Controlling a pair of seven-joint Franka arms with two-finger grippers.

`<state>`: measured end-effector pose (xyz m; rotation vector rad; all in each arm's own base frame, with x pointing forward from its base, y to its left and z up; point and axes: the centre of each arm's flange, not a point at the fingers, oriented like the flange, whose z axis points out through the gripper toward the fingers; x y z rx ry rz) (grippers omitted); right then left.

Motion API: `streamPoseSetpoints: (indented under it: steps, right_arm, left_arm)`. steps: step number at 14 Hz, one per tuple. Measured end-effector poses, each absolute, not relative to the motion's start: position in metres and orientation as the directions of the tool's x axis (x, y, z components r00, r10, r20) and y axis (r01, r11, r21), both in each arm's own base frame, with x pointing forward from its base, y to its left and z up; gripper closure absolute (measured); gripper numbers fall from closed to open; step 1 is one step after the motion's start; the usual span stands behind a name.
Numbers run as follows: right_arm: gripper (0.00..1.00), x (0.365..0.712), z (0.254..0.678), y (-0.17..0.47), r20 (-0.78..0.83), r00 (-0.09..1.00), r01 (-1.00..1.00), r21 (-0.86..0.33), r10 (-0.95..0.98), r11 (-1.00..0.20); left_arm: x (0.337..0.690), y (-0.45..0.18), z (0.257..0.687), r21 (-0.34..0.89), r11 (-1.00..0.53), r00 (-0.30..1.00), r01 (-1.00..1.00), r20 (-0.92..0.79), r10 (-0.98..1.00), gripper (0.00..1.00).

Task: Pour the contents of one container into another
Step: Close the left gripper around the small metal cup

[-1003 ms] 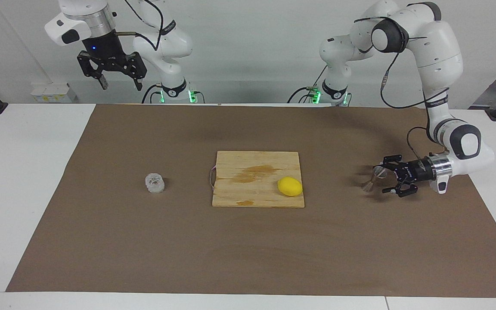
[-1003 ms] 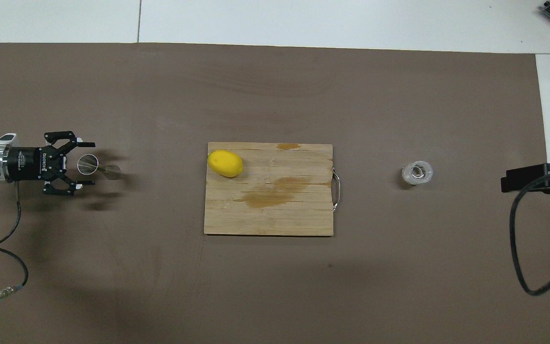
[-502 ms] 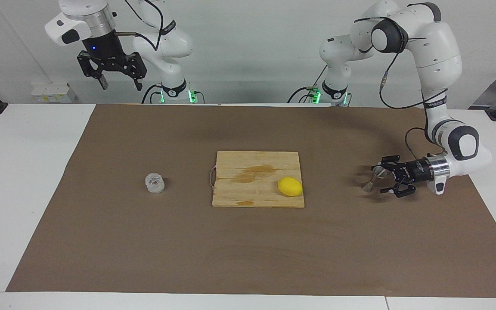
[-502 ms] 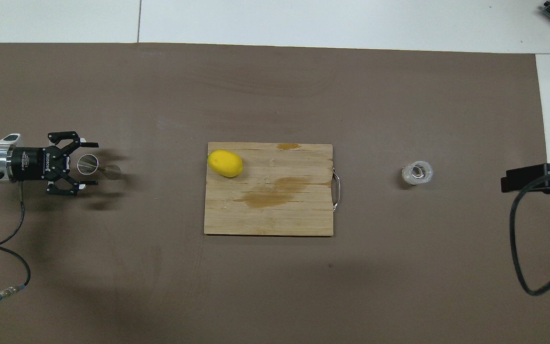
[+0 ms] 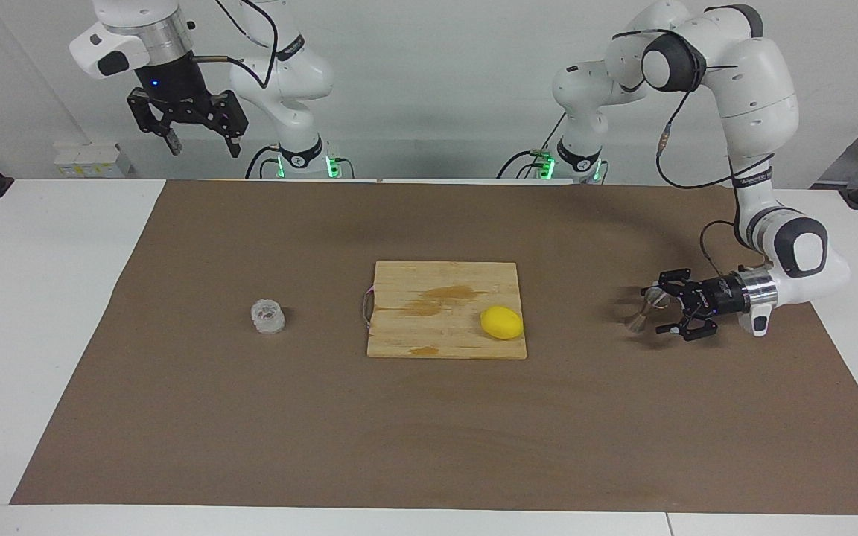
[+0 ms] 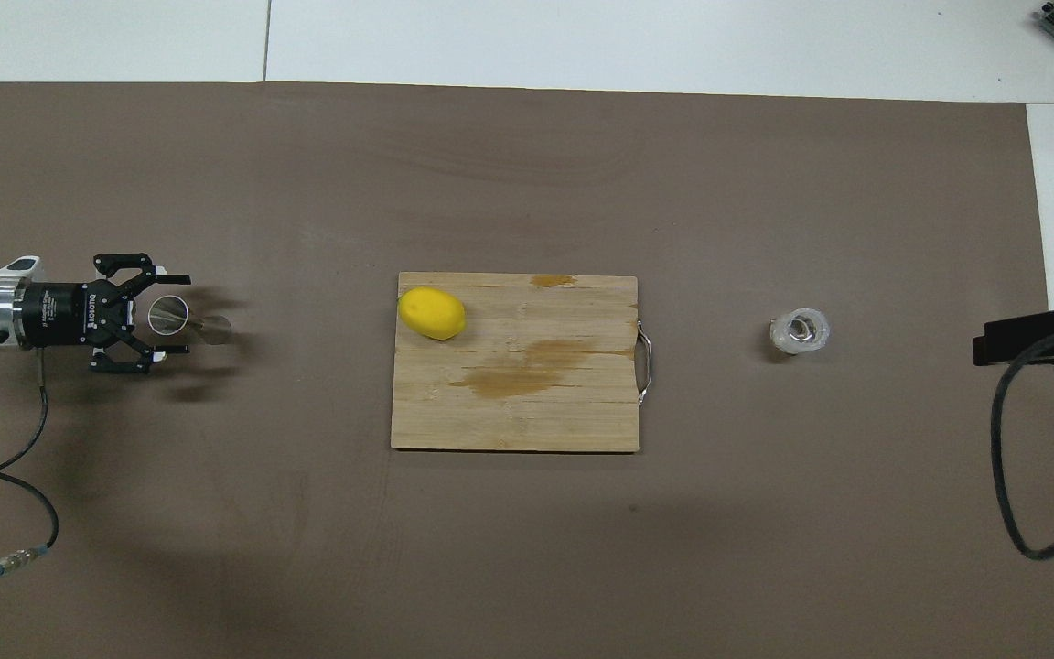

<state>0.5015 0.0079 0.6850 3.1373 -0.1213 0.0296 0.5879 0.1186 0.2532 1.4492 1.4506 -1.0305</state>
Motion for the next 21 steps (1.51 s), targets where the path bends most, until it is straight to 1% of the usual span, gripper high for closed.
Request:
streamPoseSetpoints:
  steps: [1,4,5,8,10,11,12,13,14,15,16,19,21]
  right_arm:
    - [0.00,0.503,0.683,0.004,0.026,0.996,-0.085,0.000,-0.085,-0.996]
    - [0.00,0.510,0.674,0.000,0.037,0.995,-0.092,-0.001,-0.092,-0.996]
    - [0.00,0.513,0.672,0.001,0.039,0.995,-0.092,-0.001,-0.092,-0.996]
    - [0.00,0.521,0.666,0.002,0.045,0.995,-0.090,-0.001,-0.090,-0.996]
    - [0.00,0.525,0.663,0.002,0.052,0.995,-0.090,-0.001,-0.090,-0.996]
    - [0.00,0.526,0.662,0.002,0.052,0.995,-0.090,-0.001,-0.090,-0.996]
    - [0.00,0.527,0.662,0.002,0.052,0.995,-0.090,-0.001,-0.090,-0.996]
    - [0.00,0.527,0.662,0.002,0.053,0.995,-0.090,-0.001,-0.090,-0.996]
    - [0.00,0.527,0.662,0.002,0.054,0.994,-0.090,-0.001,-0.090,-0.996]
    - [0.00,0.528,0.662,0.002,0.055,0.994,-0.089,-0.002,-0.089,-0.996]
    - [0.00,0.528,0.662,0.003,0.056,0.995,-0.087,-0.002,-0.087,-0.996]
    - [0.00,0.528,0.662,0.006,0.056,0.995,-0.083,-0.002,-0.083,-0.997]
    - [0.00,0.528,0.662,0.006,0.056,0.995,-0.083,-0.002,-0.083,-0.997]
  left_arm:
    - [0.588,0.119,0.253,0.001,0.002,0.001,1.000,-0.945,0.327,0.23]
    - [0.588,0.119,0.253,0.001,0.002,0.000,1.000,-0.945,0.327,0.25]
    - [0.588,0.119,0.253,0.001,0.003,0.000,1.000,-0.945,0.327,0.27]
    - [0.587,0.120,0.253,0.001,0.004,-0.001,1.000,-0.945,0.328,0.30]
    - [0.587,0.121,0.252,-0.002,0.005,-0.003,1.000,-0.945,0.328,0.35]
    - [0.587,0.121,0.251,-0.003,0.005,-0.005,1.000,-0.945,0.328,0.35]
    - [0.587,0.121,0.250,-0.004,0.006,-0.006,1.000,-0.945,0.327,0.41]
    - [0.587,0.121,0.249,-0.005,0.006,-0.007,1.000,-0.945,0.327,0.41]
    - [0.587,0.121,0.249,-0.006,0.006,-0.008,1.000,-0.945,0.327,0.45]
    - [0.586,0.121,0.248,-0.007,0.006,-0.009,1.000,-0.945,0.327,0.46]
    - [0.586,0.121,0.248,-0.008,0.006,-0.009,1.000,-0.945,0.326,0.52]
    - [0.586,0.121,0.248,-0.008,0.007,-0.010,1.000,-0.946,0.325,0.55]
    - [0.586,0.121,0.248,-0.008,0.006,-0.010,1.000,-0.946,0.323,0.58]
